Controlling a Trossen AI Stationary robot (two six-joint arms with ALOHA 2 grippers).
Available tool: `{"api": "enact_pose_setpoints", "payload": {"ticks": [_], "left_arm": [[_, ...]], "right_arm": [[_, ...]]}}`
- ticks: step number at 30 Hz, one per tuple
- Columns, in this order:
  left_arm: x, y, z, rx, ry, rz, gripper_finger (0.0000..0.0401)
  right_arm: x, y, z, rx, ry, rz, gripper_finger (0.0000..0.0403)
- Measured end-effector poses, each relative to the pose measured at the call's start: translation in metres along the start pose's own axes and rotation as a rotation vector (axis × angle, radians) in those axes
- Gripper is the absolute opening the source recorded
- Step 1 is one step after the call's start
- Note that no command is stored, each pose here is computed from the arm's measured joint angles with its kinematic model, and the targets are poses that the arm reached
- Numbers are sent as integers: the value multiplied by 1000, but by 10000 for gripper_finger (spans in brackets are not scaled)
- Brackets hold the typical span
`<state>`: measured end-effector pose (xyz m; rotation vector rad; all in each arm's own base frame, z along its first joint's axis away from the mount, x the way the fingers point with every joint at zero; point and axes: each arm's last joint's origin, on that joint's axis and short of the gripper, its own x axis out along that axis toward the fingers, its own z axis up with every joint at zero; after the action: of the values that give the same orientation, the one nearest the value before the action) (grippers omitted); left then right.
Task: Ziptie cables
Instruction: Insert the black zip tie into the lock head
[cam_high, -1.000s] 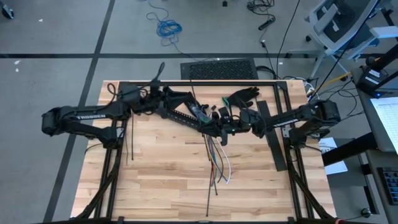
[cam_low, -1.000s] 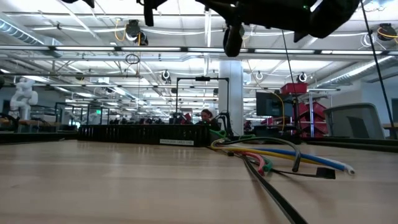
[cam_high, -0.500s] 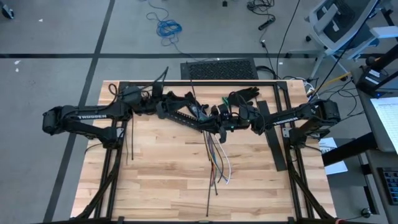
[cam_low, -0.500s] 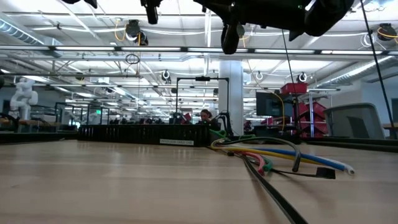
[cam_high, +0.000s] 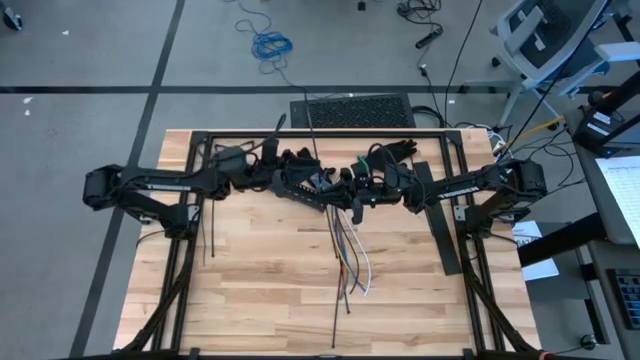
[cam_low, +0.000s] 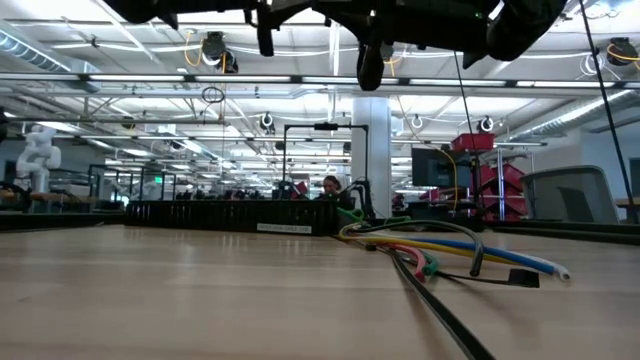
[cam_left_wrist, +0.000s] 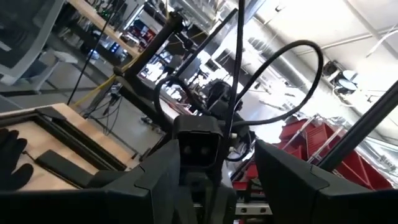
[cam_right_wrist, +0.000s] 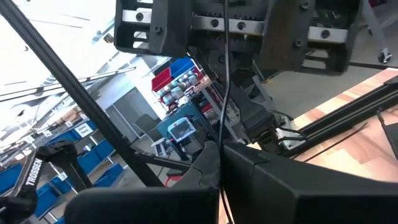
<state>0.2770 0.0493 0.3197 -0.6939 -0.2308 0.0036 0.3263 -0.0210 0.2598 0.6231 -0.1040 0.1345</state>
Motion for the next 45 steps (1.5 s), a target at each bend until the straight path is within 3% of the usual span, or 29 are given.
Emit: {"api": "enact_pose_setpoints", "payload": {"ticks": [7,12,15,20,31,37,45], "left_arm": [[3,-3,3,61,1,-30,197],[3,-4,3,66,8,-47,167],[3,-4,2,70,25,-63,128],[3,-1,3,80,28,-47,16],[2,0,4,60,21,-32,1],[2,0,4,59,20,-32,1],[2,3,3,67,19,11,0]], "right_arm": [[0,-2,0,1,1,-23,0],[0,-3,0,1,0,-27,0],[-1,-4,1,0,-2,-31,0],[-1,-4,1,1,-2,-31,0],[-1,-4,1,31,-4,-32,6],[-1,-4,1,41,-7,-37,71],[0,0,-1,144,-4,-16,176]]}}
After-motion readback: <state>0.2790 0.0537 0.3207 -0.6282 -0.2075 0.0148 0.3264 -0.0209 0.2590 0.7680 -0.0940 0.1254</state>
